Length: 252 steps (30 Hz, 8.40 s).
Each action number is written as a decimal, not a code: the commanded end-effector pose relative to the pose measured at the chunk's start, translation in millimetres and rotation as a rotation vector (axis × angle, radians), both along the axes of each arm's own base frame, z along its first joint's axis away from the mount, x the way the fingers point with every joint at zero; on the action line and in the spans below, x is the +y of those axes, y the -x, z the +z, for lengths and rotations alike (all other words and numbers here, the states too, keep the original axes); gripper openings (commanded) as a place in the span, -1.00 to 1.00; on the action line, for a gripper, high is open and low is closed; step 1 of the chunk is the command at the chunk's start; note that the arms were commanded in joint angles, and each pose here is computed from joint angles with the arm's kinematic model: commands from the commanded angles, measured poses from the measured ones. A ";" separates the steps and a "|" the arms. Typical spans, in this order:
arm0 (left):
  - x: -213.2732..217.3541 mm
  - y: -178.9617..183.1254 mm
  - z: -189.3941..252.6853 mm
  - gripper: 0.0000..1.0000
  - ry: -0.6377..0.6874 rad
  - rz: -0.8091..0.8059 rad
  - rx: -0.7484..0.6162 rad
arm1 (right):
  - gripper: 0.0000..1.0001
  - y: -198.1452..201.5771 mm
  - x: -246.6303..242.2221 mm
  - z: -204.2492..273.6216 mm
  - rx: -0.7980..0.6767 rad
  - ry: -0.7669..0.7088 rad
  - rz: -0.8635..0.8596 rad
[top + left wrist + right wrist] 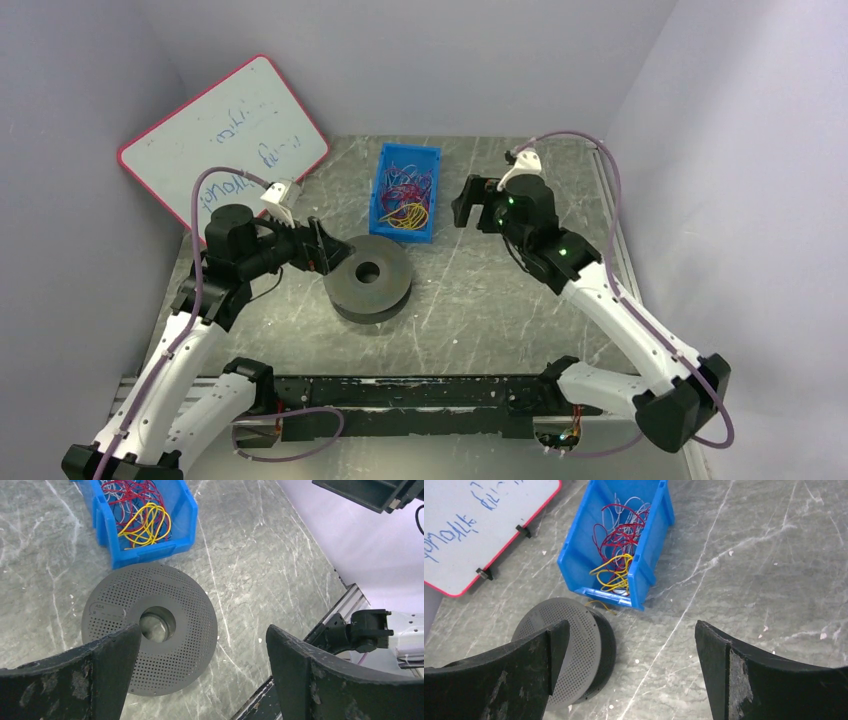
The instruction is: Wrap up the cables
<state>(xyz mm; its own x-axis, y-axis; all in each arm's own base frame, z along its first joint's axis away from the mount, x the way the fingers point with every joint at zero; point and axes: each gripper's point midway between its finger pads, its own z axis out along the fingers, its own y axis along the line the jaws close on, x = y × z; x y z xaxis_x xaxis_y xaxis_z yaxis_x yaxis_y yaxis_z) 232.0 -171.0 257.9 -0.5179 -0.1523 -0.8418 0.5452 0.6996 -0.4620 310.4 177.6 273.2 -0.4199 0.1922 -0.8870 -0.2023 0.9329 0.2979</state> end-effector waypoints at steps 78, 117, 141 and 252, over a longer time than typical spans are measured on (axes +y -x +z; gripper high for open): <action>36.7 -23.1 -26.1 0.82 -0.144 0.210 0.022 | -1.00 -152.2 72.7 -145.2 0.201 0.290 -0.266; 38.0 -24.4 -25.0 0.82 -0.144 0.215 0.009 | -1.00 -111.1 -63.8 -147.3 0.240 0.348 -0.263; 37.7 -24.1 -23.8 0.82 -0.142 0.211 0.005 | 0.03 -113.2 -47.4 -71.7 0.133 0.271 -0.194; 37.8 -12.5 -10.5 0.81 -0.103 0.199 -0.042 | -1.00 -92.4 -21.4 188.9 -0.293 0.025 -0.125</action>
